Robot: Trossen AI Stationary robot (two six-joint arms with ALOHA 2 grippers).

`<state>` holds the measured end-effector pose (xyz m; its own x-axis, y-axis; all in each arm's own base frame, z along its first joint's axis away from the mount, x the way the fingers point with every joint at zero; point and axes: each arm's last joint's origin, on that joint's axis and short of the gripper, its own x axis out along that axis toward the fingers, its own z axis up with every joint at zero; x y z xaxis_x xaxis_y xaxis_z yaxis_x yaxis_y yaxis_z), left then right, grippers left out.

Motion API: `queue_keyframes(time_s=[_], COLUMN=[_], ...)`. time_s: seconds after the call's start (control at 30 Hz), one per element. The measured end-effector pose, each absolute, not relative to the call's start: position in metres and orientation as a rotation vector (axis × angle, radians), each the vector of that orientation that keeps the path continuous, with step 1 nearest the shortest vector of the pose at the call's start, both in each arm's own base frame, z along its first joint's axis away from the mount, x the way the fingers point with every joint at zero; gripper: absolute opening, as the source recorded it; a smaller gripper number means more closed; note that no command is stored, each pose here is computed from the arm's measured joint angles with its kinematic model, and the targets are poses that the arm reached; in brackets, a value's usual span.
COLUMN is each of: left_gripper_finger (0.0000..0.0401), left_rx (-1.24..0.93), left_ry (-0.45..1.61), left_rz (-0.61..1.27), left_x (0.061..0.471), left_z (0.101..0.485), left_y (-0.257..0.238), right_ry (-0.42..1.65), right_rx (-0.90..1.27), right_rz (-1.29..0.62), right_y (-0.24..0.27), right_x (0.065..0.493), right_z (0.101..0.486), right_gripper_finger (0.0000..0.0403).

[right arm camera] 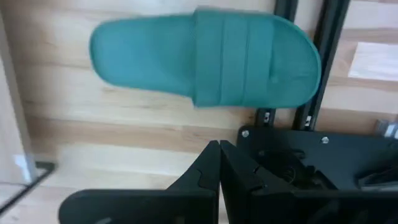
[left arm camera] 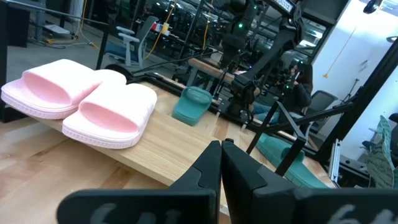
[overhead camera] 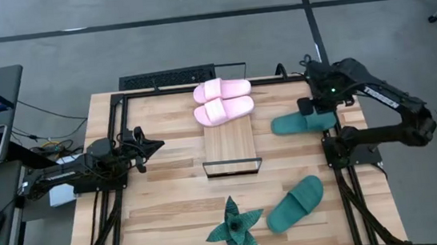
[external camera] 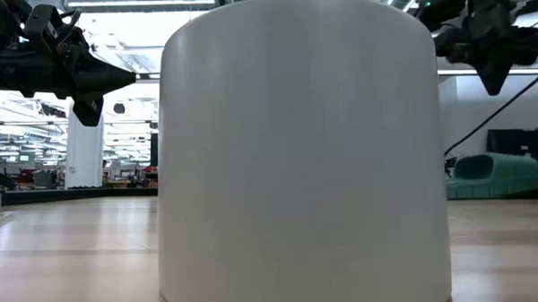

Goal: Pick and place slides into the shelf
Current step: Put the top green slipper on the shelf

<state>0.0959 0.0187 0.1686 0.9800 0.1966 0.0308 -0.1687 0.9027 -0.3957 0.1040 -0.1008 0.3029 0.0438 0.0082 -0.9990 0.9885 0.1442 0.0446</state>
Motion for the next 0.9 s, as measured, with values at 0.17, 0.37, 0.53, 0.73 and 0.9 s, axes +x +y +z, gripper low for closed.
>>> queue_keyframes(time_s=[0.17,0.37,0.53,0.73,0.9], left_gripper_finger=[0.0000,0.0000,0.0000,0.0000,0.0000], left_rx=[-0.402,-0.402,-0.403,-0.402,-0.402], left_ry=[-0.071,-0.071,-0.070,-0.070,-0.071], left_rz=[0.189,0.189,0.189,0.189,0.189], left_x=[0.096,0.096,0.096,0.096,0.096], left_z=[0.169,0.169,0.169,0.169,0.169], left_y=[0.019,0.019,0.019,0.019,0.019], right_ry=[1.329,1.372,1.354,1.358,1.361], right_rx=[1.047,0.955,0.992,1.078,1.102], right_rz=[-1.116,-1.145,-1.211,-1.279,-1.279], right_y=[-0.106,-0.109,-0.110,-0.107,-0.102], right_x=[0.113,0.111,0.097,0.077,0.067], right_z=[0.296,0.295,0.291,0.274,0.268], right_gripper_finger=[0.0000,0.0000,0.0000,0.0000,0.0010])
